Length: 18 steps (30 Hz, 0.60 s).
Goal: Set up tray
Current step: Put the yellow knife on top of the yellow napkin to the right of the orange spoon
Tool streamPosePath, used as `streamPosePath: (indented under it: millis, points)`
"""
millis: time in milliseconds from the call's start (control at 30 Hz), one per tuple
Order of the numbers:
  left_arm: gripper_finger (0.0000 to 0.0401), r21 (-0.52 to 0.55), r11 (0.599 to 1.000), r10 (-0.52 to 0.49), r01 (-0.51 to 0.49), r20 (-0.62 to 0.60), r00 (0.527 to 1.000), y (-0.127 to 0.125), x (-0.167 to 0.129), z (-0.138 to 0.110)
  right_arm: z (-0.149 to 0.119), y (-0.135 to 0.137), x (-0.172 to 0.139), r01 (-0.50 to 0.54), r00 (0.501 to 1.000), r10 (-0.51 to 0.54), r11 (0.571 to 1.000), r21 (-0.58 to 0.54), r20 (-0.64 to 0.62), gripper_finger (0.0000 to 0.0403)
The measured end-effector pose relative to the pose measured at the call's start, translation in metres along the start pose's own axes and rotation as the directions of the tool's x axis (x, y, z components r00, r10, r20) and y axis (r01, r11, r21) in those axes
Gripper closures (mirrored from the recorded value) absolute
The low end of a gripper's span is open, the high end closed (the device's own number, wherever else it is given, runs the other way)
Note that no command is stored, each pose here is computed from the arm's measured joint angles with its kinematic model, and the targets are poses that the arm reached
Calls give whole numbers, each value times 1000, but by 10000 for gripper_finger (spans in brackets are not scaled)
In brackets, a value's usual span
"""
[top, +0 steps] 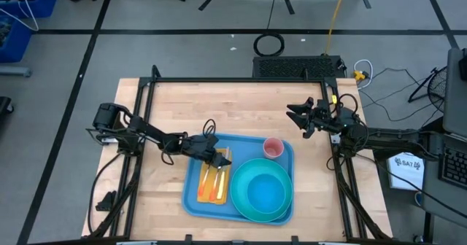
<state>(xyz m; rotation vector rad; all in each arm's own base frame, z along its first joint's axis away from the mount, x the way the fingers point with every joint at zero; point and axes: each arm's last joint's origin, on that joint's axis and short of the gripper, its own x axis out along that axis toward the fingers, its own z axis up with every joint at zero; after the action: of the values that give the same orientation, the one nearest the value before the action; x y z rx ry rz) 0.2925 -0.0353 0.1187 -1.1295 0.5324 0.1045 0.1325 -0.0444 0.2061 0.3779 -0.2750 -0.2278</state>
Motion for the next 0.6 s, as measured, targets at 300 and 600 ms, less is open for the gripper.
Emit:
streamPosePath:
  millis: [300,600]
  points:
    - [191,-2,984,175,-176,-91,980,0,6,1,0,0,0,0,1000,0,1000,3,0,229]
    - [192,3,987,160,-160,-102,982,-1,6,1,0,0,0,0,1000,0,1000,0,0,229]
